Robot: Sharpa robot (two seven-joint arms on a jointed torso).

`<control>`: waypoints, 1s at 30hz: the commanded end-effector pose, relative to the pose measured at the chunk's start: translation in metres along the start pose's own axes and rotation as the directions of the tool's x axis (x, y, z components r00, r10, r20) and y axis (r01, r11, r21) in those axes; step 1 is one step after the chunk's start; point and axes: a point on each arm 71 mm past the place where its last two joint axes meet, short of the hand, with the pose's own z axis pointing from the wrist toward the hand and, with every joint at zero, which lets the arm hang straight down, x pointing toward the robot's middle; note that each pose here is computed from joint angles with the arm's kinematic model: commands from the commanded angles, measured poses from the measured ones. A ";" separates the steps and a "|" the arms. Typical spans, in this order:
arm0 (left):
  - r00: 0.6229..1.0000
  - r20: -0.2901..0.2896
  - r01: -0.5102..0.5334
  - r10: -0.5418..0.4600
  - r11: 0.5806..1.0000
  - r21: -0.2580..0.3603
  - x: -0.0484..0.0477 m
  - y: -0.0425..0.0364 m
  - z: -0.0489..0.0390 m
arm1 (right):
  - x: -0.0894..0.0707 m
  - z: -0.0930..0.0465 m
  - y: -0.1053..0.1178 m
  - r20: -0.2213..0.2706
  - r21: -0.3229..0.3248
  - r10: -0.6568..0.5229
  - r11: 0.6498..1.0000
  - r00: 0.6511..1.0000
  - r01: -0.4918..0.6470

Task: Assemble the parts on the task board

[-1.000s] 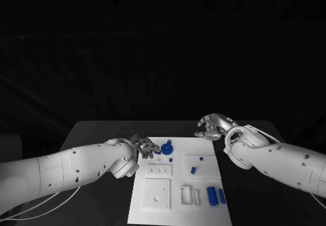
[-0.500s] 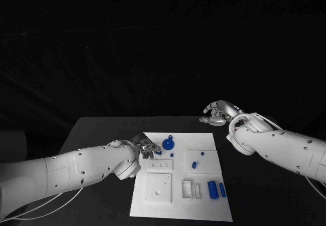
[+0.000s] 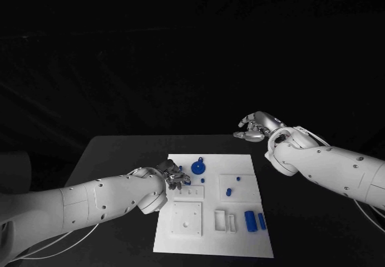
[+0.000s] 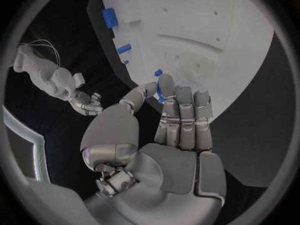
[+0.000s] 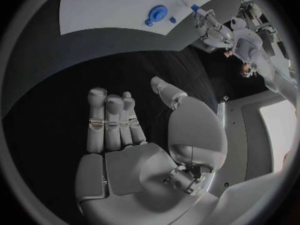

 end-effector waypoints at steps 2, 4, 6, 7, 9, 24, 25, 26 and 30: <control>0.999 -0.007 -0.048 0.048 0.999 0.015 0.0059 -0.0002 0.0016 | 0.001 0.001 0.002 -0.007 -0.011 0.002 1.000 1.000 -0.002; 0.999 -0.012 -0.052 0.053 0.999 0.015 0.0078 -0.0002 0.0021 | 0.001 0.001 0.003 -0.008 -0.011 0.002 1.000 1.000 -0.002; 0.998 -0.017 -0.063 0.063 0.998 0.020 0.0100 -0.0009 0.0026 | 0.001 0.001 0.003 -0.009 -0.010 0.002 1.000 1.000 -0.002; 0.998 -0.022 -0.065 0.065 0.998 0.020 0.0110 -0.0010 0.0027 | 0.001 0.001 0.002 -0.009 -0.010 0.002 1.000 1.000 -0.002; 0.996 -0.042 -0.073 0.074 0.997 0.023 0.0145 -0.0014 0.0030 | 0.001 0.001 0.003 -0.011 -0.010 0.002 1.000 1.000 -0.002; 0.993 -0.068 -0.096 0.097 0.995 0.014 0.0216 0.0018 0.0062 | 0.002 0.001 0.004 -0.019 -0.010 0.001 1.000 1.000 -0.002; 0.993 -0.068 -0.096 0.097 0.995 0.014 0.0216 0.0019 0.0062 | 0.002 0.001 0.004 -0.019 -0.010 0.001 1.000 1.000 -0.002; 0.993 -0.068 -0.096 0.097 0.995 0.012 0.0219 0.0027 0.0064 | 0.002 0.001 0.004 -0.020 -0.010 0.002 1.000 1.000 -0.002; 0.993 -0.068 -0.097 0.097 0.995 0.006 0.0227 0.0044 0.0073 | 0.002 0.000 0.004 -0.021 -0.009 0.001 1.000 1.000 -0.001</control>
